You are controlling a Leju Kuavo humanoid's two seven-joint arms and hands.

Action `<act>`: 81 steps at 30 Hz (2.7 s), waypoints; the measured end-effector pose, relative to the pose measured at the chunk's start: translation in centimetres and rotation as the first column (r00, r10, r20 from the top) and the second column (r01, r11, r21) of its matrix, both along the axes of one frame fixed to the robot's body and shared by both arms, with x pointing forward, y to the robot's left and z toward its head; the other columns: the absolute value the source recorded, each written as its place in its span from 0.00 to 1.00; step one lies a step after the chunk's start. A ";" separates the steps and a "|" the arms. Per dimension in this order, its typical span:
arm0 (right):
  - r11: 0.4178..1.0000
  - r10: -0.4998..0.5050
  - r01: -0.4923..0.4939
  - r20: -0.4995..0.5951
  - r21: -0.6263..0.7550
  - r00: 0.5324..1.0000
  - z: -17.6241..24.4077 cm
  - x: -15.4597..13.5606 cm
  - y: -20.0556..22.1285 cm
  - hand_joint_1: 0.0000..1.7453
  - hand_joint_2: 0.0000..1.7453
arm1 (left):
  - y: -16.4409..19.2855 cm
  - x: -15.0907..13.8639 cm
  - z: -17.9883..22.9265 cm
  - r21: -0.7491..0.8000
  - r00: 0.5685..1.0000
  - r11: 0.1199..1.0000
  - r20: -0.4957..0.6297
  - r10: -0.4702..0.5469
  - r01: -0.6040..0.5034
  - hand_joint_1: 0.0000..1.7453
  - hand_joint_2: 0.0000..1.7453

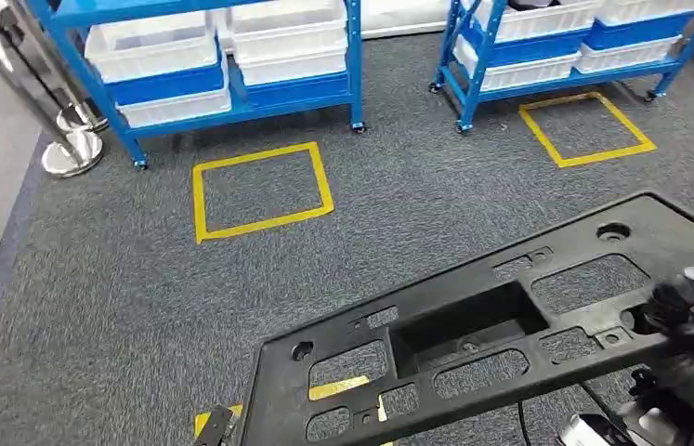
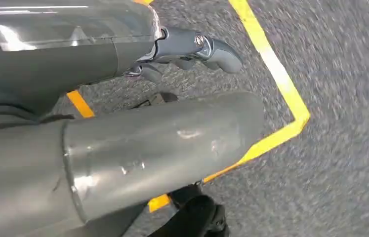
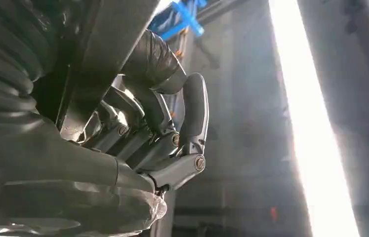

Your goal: Take the parts from the cabinet and place them on the table.

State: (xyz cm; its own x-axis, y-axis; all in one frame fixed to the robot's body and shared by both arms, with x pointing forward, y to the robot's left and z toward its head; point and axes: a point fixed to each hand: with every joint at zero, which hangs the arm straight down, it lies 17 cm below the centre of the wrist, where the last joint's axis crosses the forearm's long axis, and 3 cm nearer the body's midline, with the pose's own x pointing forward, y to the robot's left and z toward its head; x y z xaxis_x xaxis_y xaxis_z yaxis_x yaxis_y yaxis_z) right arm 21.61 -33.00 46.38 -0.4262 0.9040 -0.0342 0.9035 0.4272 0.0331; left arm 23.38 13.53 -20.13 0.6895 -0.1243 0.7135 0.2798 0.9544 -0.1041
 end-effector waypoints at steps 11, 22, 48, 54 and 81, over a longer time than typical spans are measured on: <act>0.999 -0.026 0.026 0.011 0.019 1.000 0.1 -0.3 0.0 1.00 1.00 | 2.1 2.5 0.8 0.030 0.997 0.998 0.056 -0.049 0.047 0.00 0.00; 0.998 -0.057 0.057 0.018 0.017 0.998 0.3 -1.3 0.0 1.00 1.00 | 0.5 2.3 1.2 0.001 0.996 0.998 0.073 -0.060 0.060 0.00 0.00; 0.995 -0.099 0.098 0.014 0.015 0.995 0.1 -2.9 0.5 1.00 1.00 | 0.9 1.1 0.7 0.021 0.990 0.992 0.070 -0.123 0.122 0.00 0.00; 0.995 -0.098 0.098 0.014 0.013 0.995 0.1 -2.9 0.5 1.00 1.00 | 0.9 1.1 0.7 0.022 0.990 0.992 0.071 -0.125 0.124 0.00 0.00; 0.999 -0.040 0.039 0.063 0.021 0.997 1.2 -1.5 1.5 1.00 1.00 | 1.6 1.9 0.8 0.036 0.991 0.993 0.071 -0.116 0.114 0.00 0.00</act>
